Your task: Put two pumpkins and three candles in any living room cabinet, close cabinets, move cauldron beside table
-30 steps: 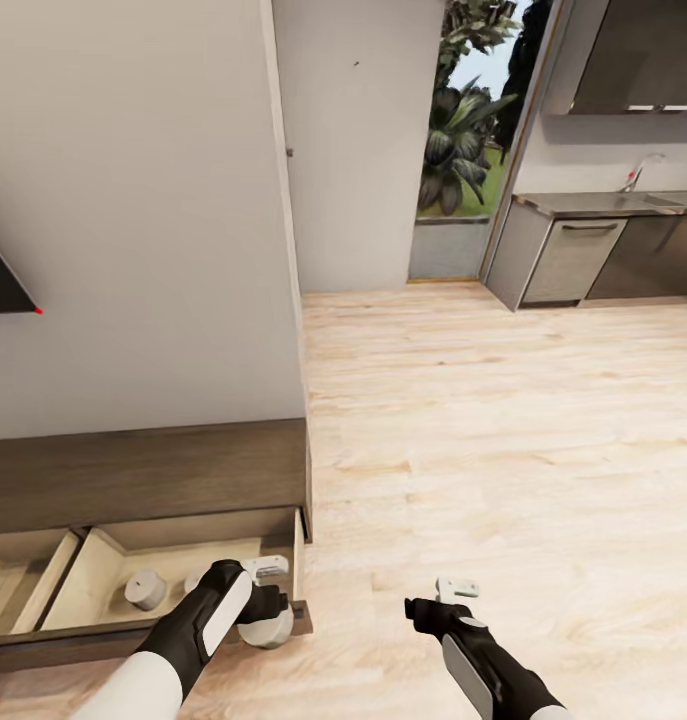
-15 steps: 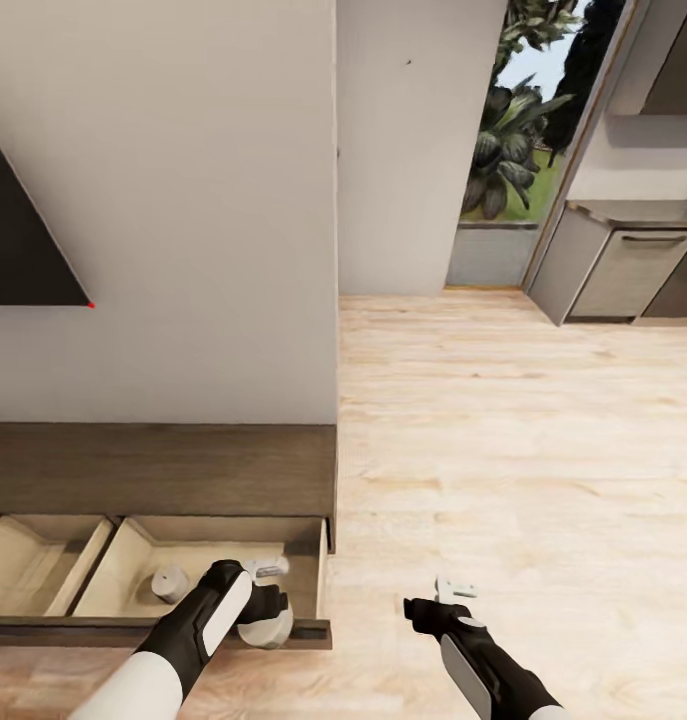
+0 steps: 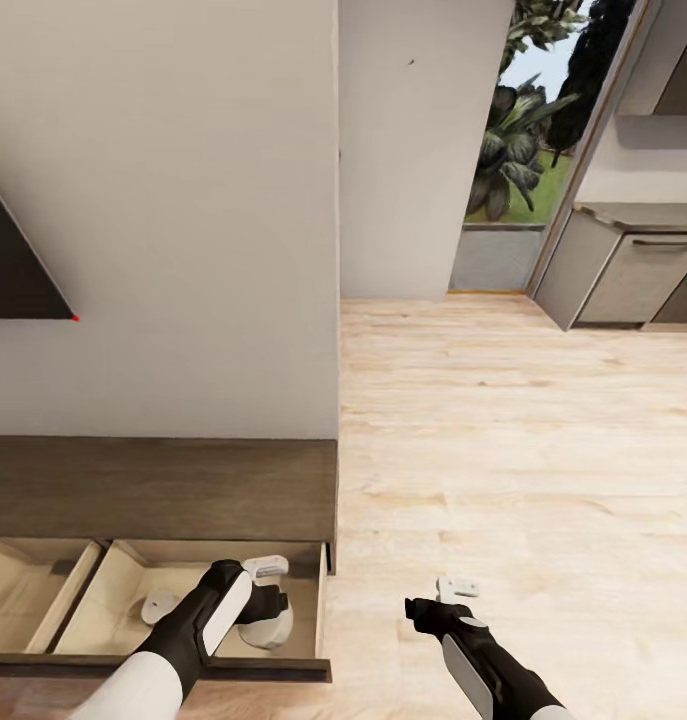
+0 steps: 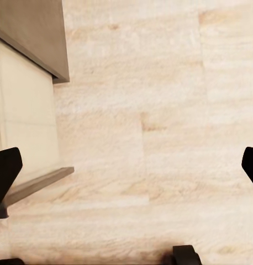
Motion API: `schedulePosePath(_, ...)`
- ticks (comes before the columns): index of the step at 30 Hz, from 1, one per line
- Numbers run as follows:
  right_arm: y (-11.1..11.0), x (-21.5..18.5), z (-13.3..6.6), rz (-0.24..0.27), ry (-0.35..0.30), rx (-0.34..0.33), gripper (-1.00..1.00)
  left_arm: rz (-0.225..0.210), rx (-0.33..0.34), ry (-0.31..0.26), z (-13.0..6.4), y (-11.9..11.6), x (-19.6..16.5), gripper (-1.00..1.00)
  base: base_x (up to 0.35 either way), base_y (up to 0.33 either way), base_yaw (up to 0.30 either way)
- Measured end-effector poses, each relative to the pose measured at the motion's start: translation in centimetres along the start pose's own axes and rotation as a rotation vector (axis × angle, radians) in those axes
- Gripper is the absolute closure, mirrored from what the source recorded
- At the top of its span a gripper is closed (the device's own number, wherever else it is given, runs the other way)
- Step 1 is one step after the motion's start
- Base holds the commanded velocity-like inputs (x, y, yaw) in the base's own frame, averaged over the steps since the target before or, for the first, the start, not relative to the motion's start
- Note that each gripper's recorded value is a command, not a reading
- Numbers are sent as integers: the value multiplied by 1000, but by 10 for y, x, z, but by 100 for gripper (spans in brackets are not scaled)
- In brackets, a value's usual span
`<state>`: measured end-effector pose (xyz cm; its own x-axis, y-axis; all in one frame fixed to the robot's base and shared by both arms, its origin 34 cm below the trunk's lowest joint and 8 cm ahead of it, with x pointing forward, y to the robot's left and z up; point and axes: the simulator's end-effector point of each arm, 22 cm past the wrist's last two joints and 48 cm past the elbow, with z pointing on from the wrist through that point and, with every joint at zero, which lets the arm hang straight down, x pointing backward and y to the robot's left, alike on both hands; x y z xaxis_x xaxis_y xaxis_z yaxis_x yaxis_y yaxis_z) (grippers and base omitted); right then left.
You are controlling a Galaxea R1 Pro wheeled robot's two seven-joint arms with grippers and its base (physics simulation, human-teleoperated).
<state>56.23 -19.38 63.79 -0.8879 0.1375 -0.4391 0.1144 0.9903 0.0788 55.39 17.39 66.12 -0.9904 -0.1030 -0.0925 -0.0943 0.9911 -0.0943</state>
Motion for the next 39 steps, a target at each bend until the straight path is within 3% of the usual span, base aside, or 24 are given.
schedulePosePath(18,-1,0,0,-1,-1,0,-100,0,-7,-9,0,3,-2,100,32,0,0)
schedulePosePath(27,1,2,10,-1,-1,-4,-100,-9,-18,-26,9,11,-9,100,0,0,0)
schedulePosePath(34,4,4,17,-8,1,-7,-100,-20,-19,-76,16,12,-21,100,0,0,0)
schedulePosePath(39,4,18,22,-20,54,-3,-100,-26,-20,-96,23,12,-24,100,0,0,0)
